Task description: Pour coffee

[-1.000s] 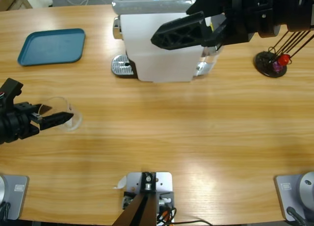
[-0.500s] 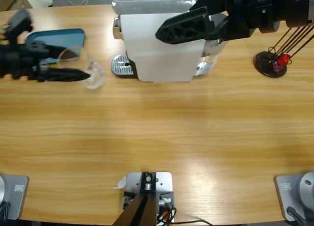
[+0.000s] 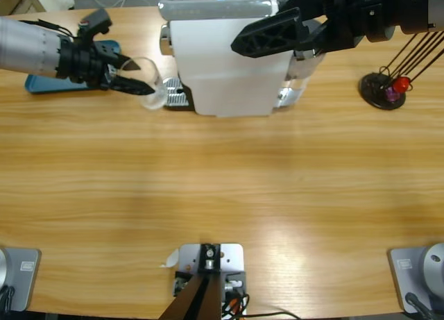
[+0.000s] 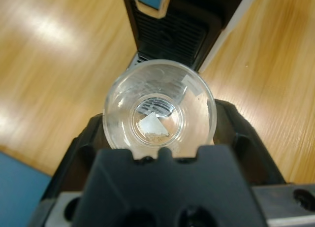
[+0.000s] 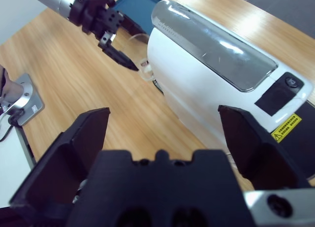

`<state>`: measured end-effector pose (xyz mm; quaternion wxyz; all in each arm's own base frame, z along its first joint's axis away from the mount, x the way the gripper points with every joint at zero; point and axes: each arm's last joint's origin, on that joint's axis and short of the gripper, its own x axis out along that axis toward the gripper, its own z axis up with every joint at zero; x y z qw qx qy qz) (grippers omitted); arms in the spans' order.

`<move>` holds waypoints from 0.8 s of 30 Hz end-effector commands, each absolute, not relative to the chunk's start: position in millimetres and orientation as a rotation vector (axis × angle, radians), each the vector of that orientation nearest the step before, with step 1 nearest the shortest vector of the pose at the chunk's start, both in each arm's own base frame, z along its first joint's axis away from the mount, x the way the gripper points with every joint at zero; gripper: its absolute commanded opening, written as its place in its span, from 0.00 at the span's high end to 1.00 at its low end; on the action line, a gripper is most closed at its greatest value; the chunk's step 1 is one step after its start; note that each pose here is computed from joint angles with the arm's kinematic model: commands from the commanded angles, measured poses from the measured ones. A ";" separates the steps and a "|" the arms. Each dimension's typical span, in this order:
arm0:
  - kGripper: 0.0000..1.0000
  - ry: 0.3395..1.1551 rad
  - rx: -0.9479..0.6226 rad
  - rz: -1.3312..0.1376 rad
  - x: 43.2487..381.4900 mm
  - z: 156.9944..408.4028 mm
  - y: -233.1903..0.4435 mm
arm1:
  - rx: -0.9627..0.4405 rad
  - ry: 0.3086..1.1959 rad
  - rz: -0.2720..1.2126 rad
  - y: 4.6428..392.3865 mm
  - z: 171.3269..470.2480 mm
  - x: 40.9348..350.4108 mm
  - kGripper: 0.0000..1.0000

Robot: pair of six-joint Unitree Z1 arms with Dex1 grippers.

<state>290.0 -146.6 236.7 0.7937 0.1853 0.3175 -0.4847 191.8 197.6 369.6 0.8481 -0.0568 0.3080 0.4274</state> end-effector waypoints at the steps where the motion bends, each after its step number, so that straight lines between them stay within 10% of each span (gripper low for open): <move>1: 1.00 0.728 0.403 -1.100 308.0 207.2 -164.9 | -0.119 0.660 0.877 188.6 363.4 195.7 0.00; 24: 1.00 0.712 0.386 -1.146 326.3 202.8 -185.7 | -0.120 0.672 0.865 187.4 358.9 200.8 0.00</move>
